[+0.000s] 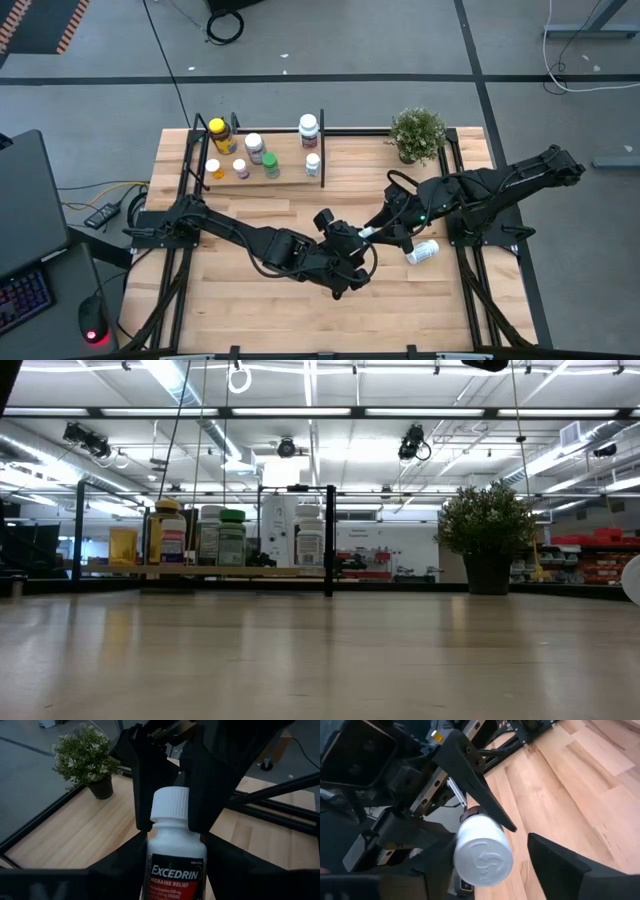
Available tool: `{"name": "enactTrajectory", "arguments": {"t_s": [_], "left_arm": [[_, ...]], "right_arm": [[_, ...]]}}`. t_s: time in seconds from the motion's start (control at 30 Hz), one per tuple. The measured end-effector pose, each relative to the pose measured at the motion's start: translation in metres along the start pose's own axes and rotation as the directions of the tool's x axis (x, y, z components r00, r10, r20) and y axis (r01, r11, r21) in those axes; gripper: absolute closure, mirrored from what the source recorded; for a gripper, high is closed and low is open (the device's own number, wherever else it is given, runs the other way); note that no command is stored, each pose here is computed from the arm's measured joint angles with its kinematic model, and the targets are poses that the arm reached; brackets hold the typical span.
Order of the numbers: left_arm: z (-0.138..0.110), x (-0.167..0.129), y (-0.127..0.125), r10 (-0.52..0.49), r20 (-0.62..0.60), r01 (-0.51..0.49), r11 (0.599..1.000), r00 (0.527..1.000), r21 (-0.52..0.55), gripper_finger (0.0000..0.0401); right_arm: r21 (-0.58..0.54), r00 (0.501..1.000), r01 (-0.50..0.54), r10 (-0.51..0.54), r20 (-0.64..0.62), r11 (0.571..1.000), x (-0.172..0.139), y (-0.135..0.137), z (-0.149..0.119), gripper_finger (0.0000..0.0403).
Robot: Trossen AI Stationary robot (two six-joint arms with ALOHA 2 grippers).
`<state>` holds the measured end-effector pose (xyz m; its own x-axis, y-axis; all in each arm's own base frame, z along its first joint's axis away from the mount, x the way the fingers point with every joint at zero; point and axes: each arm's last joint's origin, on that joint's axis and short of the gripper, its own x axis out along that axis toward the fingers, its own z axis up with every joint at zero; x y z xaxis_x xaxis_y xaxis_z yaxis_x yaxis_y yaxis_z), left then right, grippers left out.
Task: Pick and place medicine bottles onto shelf by color
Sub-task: Put the black medicine bottle on the shelf
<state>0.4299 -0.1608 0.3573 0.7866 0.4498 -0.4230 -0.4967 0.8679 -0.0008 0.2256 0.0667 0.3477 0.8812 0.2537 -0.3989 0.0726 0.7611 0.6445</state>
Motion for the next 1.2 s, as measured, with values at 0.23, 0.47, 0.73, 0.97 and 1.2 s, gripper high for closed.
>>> {"name": "enactTrajectory", "arguments": {"t_s": [0.23,0.47,0.73,0.97,1.2], "left_arm": [[0.000,0.000,0.000,0.002,-0.001,-0.002,1.000,1.000,0.001,0.0232],[0.000,0.002,0.002,0.008,-0.006,-0.008,1.000,1.000,0.004,0.0204],[-0.017,-0.009,0.020,-0.008,-0.280,0.082,0.963,0.960,0.256,0.0160],[-0.023,-0.013,0.026,0.002,-0.373,0.172,0.886,0.928,0.432,0.0165],[-0.011,0.012,0.027,-0.320,-0.466,0.527,0.735,0.825,0.427,0.0181]], "right_arm": [[-0.033,1.000,-0.008,0.008,-0.005,0.999,0.000,0.000,0.000,0.0216],[-0.078,1.000,0.005,-0.005,0.003,0.997,0.000,0.000,0.000,0.0245],[-0.087,0.999,0.046,-0.043,0.033,0.995,0.000,-0.002,0.001,0.0245],[-0.049,0.989,0.145,-0.145,-0.004,0.988,-0.001,-0.010,-0.004,0.0245],[0.036,0.970,0.221,-0.216,-0.112,0.975,-0.022,-0.018,-0.014,0.0240]]}}
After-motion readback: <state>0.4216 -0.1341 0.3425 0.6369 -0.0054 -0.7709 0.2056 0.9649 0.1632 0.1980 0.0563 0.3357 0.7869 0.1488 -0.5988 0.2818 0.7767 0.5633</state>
